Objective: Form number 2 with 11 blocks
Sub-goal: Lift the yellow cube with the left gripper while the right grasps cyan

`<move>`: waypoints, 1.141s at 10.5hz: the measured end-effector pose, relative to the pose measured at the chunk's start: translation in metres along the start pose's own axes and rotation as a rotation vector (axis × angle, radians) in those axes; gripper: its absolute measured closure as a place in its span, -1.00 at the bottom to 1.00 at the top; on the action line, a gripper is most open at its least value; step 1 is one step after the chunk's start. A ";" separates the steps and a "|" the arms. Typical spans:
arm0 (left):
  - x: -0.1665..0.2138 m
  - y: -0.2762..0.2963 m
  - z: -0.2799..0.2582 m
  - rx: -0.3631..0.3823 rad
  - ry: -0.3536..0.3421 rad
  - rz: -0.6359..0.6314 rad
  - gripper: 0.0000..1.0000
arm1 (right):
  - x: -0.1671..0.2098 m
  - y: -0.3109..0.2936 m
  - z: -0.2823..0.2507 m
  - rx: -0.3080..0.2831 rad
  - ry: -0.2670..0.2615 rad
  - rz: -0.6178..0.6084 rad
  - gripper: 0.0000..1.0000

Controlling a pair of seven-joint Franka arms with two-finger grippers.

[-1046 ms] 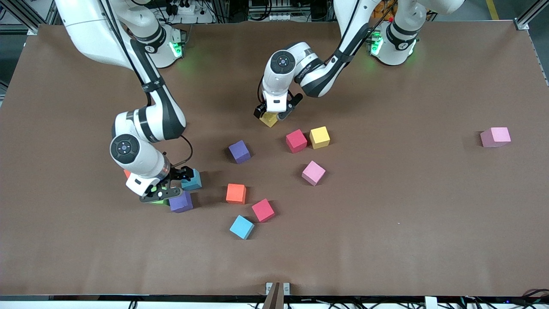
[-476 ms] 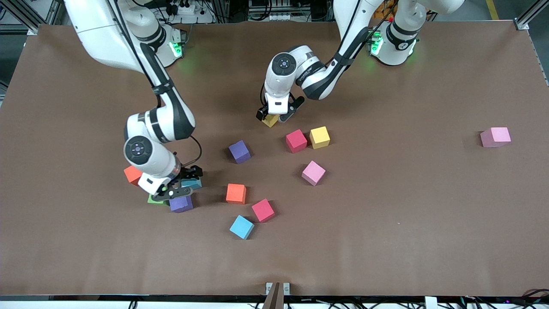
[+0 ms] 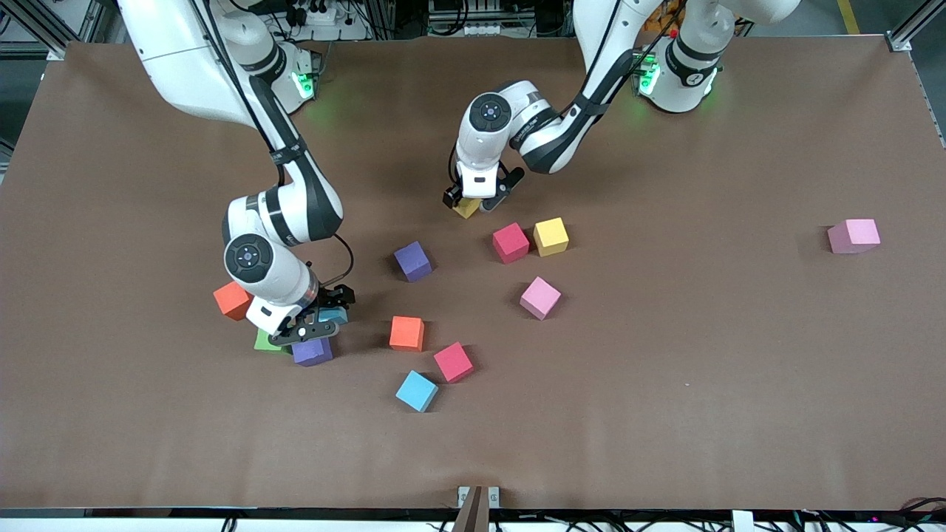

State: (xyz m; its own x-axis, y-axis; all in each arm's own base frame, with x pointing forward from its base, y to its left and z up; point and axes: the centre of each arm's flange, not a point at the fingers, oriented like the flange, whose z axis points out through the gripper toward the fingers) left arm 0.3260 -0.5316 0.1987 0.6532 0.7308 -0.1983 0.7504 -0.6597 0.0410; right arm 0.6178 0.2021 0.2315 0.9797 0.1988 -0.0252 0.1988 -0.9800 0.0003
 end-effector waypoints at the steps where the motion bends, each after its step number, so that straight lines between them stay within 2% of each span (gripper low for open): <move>1: 0.000 0.000 -0.001 -0.002 0.000 0.001 -0.18 | 0.000 0.001 0.000 -0.001 0.001 -0.001 -1.00; 5: -0.016 0.003 -0.009 -0.026 -0.009 0.047 -0.16 | 0.001 0.008 0.008 -0.004 0.004 0.003 -1.00; 8: -0.097 -0.019 -0.033 -0.024 -0.039 0.291 -0.16 | 0.001 0.011 0.017 -0.006 -0.005 0.008 -1.00; 9: -0.121 -0.026 -0.040 -0.022 -0.050 0.360 -0.08 | 0.001 0.012 0.019 -0.007 -0.007 0.009 -1.00; 12: -0.157 -0.038 -0.052 -0.022 -0.079 0.603 -0.07 | 0.001 0.013 0.022 -0.007 -0.009 0.013 -1.00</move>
State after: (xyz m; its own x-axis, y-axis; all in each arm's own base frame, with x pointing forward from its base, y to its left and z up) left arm 0.1999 -0.6127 0.2791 0.9550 0.2133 -0.2060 0.2526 -0.9490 0.1887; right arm 0.6206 0.1890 0.2100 0.9820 0.1857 -0.0341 0.1861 -0.9825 0.0081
